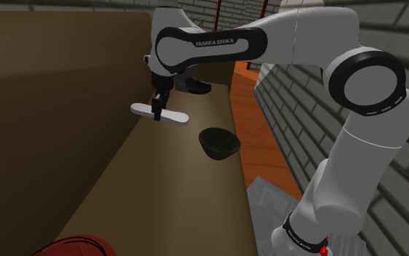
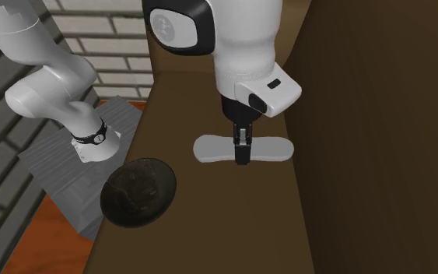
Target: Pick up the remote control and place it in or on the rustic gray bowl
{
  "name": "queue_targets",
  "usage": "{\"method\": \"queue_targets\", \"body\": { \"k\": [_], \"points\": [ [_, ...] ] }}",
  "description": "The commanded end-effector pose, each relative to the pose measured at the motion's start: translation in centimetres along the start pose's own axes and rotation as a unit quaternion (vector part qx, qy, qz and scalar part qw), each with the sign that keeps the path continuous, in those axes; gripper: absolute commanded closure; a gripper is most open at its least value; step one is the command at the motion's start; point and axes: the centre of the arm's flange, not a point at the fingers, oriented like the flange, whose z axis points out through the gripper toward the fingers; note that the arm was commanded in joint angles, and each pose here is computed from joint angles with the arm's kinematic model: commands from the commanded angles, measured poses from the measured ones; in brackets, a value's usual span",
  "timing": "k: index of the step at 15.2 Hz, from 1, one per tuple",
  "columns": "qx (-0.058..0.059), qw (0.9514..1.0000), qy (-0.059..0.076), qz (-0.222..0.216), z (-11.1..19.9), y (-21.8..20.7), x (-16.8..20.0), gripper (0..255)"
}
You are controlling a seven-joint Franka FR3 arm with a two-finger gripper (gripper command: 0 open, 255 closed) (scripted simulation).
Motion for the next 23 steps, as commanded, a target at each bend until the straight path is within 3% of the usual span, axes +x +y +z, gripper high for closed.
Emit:
{"method": "queue_targets", "body": {
  "k": [1, 20, 23],
  "points": [
    [0.0, 1.0, 0.0, 0.0, -0.7, 0.0, 0.0, 255],
    [0.0, 1.0, 0.0, 0.0, -2.8, 6.2, -24.2, 255],
    [0.0, 1.0, 0.0, 0.0, -1.8, 6.4, -25.1, 255]
  ]
}}
